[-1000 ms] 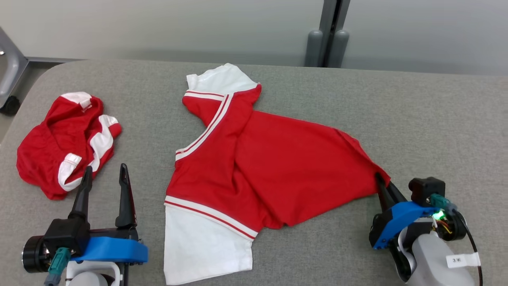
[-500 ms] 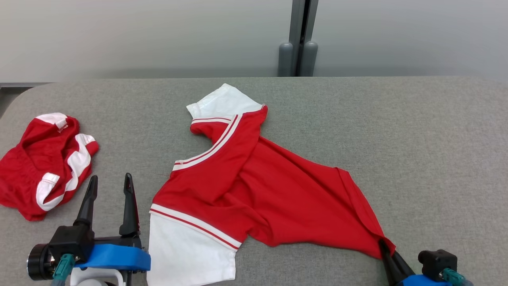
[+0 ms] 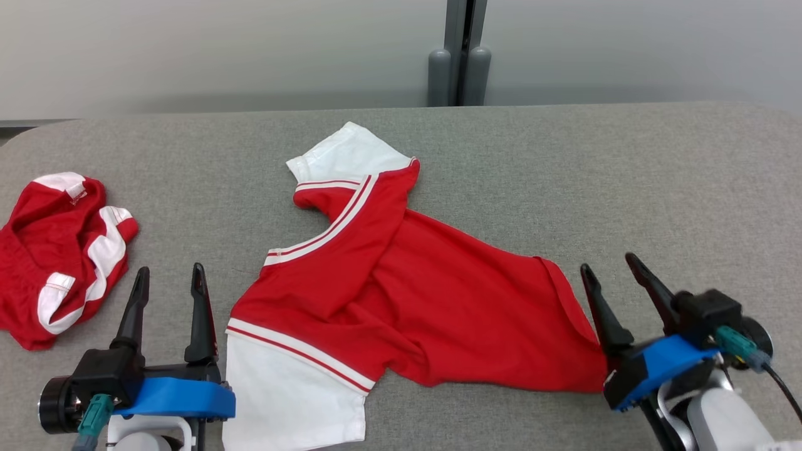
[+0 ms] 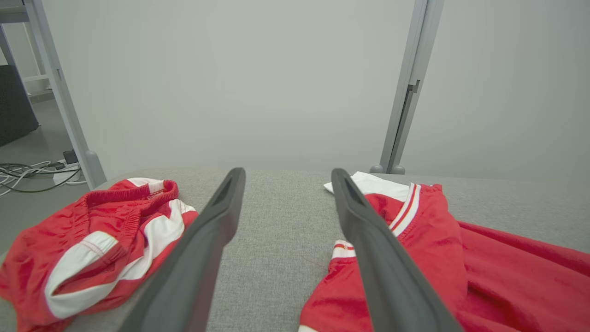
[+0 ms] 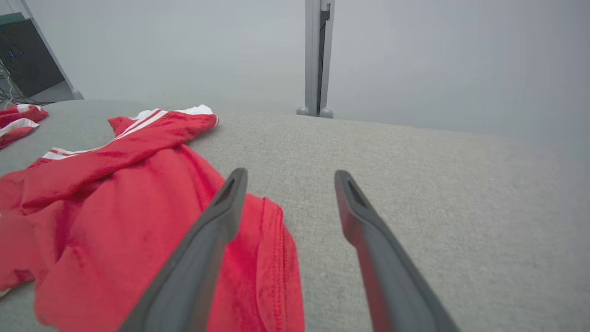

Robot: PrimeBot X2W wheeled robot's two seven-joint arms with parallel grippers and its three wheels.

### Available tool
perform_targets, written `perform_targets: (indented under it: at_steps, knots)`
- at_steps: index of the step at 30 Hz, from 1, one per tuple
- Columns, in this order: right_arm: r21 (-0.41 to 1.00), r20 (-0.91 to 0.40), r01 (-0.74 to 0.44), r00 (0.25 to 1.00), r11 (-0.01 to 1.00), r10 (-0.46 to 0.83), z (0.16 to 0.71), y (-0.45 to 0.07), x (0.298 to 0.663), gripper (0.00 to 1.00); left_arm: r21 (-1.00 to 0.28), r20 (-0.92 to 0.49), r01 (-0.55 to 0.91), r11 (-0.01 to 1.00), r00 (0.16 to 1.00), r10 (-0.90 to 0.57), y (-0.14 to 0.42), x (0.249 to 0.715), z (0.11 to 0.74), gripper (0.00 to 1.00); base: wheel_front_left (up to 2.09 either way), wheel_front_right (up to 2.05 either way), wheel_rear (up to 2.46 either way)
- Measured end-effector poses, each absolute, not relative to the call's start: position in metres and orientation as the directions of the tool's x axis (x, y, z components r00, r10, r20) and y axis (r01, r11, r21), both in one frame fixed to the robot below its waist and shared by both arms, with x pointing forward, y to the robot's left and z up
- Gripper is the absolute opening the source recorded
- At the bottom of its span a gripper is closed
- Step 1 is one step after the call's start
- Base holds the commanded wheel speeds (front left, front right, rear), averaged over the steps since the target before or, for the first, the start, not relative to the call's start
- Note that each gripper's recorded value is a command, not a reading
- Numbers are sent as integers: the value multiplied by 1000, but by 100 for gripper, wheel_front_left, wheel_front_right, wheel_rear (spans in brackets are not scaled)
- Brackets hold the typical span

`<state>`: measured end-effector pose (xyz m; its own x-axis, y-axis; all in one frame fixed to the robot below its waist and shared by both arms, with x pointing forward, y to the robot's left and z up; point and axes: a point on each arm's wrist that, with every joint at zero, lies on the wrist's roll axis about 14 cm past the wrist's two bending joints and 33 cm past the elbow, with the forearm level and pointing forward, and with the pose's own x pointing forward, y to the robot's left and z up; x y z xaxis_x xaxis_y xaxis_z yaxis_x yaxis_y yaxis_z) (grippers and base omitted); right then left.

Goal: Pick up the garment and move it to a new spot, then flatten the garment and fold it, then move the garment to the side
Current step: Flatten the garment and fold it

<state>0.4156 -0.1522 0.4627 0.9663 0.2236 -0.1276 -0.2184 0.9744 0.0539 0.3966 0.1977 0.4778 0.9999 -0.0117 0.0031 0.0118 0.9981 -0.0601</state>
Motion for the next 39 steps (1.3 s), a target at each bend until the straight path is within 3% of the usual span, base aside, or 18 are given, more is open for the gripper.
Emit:
perform_targets:
  at_steps: [8,19,20,21,22,23,34,35,36,37,39]
  knots:
    - [-67,-173,-315,938,947,300,465,-136,459,100,-60,1,-12,998,1000,12,206,399,477,100,0,0,0]
    - [-77,-482,-398,818,914,315,383,-125,453,100,-61,-14,-39,997,999,38,214,398,472,100,0,0,0]
    - [-77,-499,-403,808,912,315,379,-125,451,91,-61,-14,-40,997,999,39,214,398,472,100,0,0,0]
    - [-66,-519,-401,796,914,312,374,-125,449,33,-61,-15,-40,997,999,39,214,398,472,100,0,0,0]
    - [-48,-527,-397,790,916,315,372,-124,448,2,-61,-15,-40,997,999,39,215,398,472,100,0,0,0]
    - [-34,-527,-395,787,918,319,372,-122,449,0,-61,-16,-40,997,999,39,215,398,471,100,0,0,0]
    - [-82,-388,-212,907,974,165,415,-191,496,0,-64,-1,-38,997,999,38,214,400,477,100,0,0,0]
    - [-77,-387,-212,907,974,167,415,-189,496,4,-64,0,-38,997,999,38,214,400,477,100,0,0,0]
    - [-59,-385,-212,907,976,173,414,-184,495,81,-65,1,-39,997,999,39,214,400,477,100,0,0,0]
    - [-38,-380,-213,907,976,183,413,-177,494,100,-65,2,-39,997,999,40,215,400,478,100,0,0,0]
    - [-18,-365,-212,911,977,191,413,-171,492,100,-66,3,-41,997,999,42,215,400,478,100,0,0,0]
